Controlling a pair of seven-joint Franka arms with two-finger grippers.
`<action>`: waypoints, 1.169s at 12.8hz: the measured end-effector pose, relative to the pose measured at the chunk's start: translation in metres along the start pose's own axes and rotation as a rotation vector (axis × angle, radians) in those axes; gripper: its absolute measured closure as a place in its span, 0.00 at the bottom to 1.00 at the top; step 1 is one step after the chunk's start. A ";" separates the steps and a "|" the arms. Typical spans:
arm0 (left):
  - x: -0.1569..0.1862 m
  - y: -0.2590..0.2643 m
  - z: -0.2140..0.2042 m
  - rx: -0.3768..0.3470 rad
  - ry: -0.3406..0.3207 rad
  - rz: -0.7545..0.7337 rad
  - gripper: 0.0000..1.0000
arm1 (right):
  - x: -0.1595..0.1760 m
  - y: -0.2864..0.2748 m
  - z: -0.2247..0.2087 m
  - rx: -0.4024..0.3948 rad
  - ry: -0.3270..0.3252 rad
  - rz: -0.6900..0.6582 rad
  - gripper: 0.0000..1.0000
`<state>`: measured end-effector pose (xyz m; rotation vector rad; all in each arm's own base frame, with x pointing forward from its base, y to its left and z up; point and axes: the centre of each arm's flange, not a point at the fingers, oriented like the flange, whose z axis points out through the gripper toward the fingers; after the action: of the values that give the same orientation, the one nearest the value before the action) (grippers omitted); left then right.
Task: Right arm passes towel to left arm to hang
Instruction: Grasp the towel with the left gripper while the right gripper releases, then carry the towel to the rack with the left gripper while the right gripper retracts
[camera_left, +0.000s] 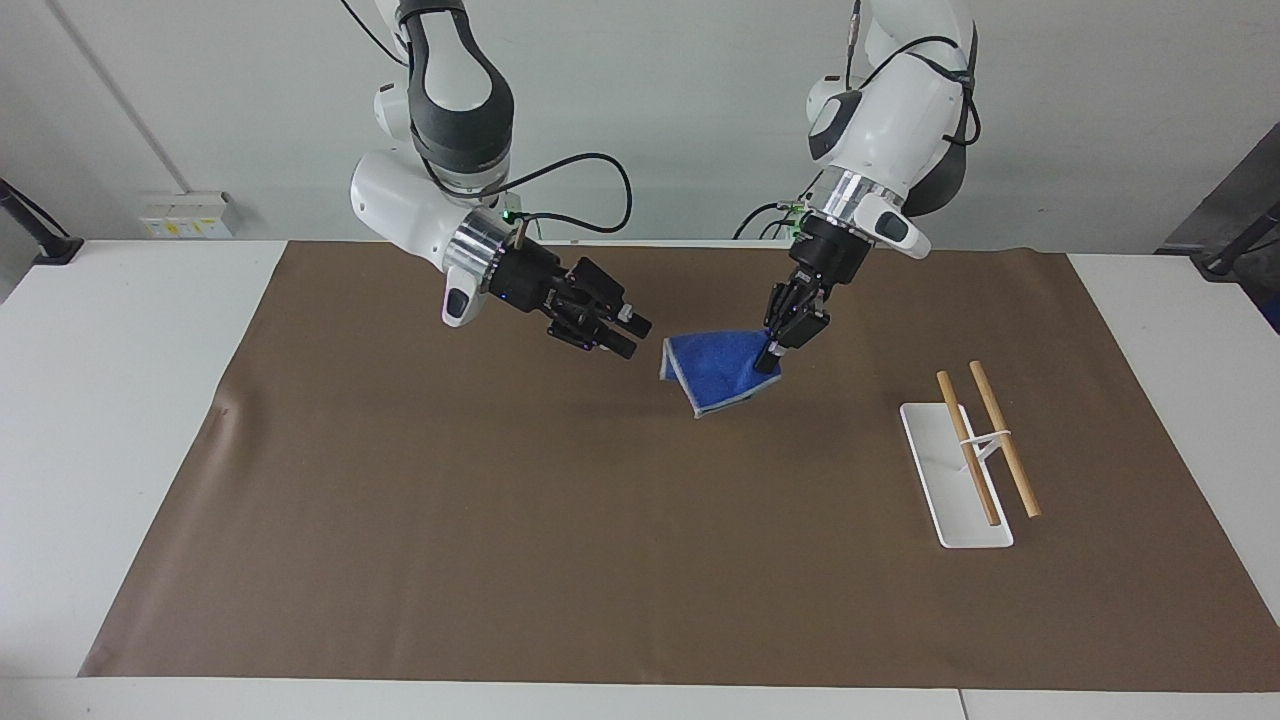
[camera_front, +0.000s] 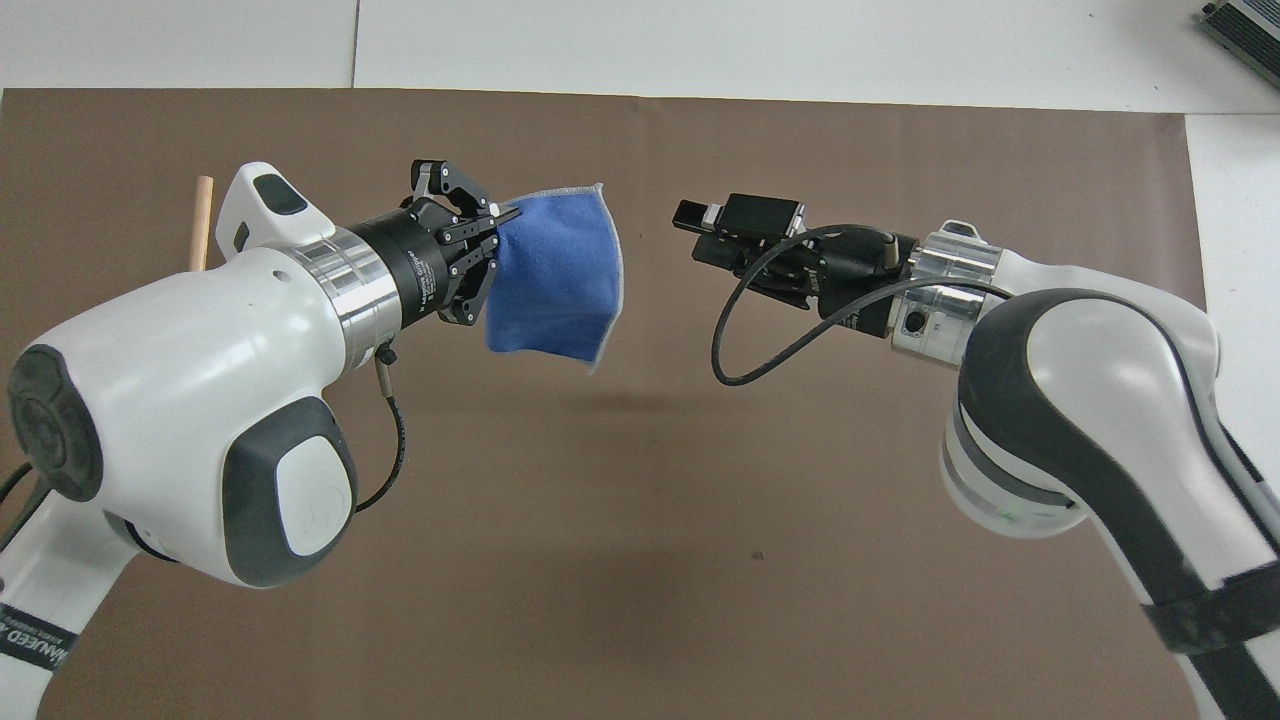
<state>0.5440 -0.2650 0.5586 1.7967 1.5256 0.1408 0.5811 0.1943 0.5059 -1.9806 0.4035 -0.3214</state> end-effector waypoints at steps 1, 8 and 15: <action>0.006 0.003 -0.001 -0.005 0.006 0.031 0.98 | 0.009 0.003 -0.008 -0.063 0.027 -0.043 0.20; 0.078 0.025 -0.018 -0.023 0.148 0.240 0.98 | 0.035 0.022 -0.041 -0.629 0.025 -0.293 0.00; 0.185 0.023 -0.036 -0.020 0.303 0.242 0.98 | 0.026 -0.026 -0.084 -0.977 -0.066 -0.267 0.00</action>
<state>0.5951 -0.0847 0.5284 2.0080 1.4944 0.5668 0.5745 0.1251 0.5660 -3.0075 0.2657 -0.2395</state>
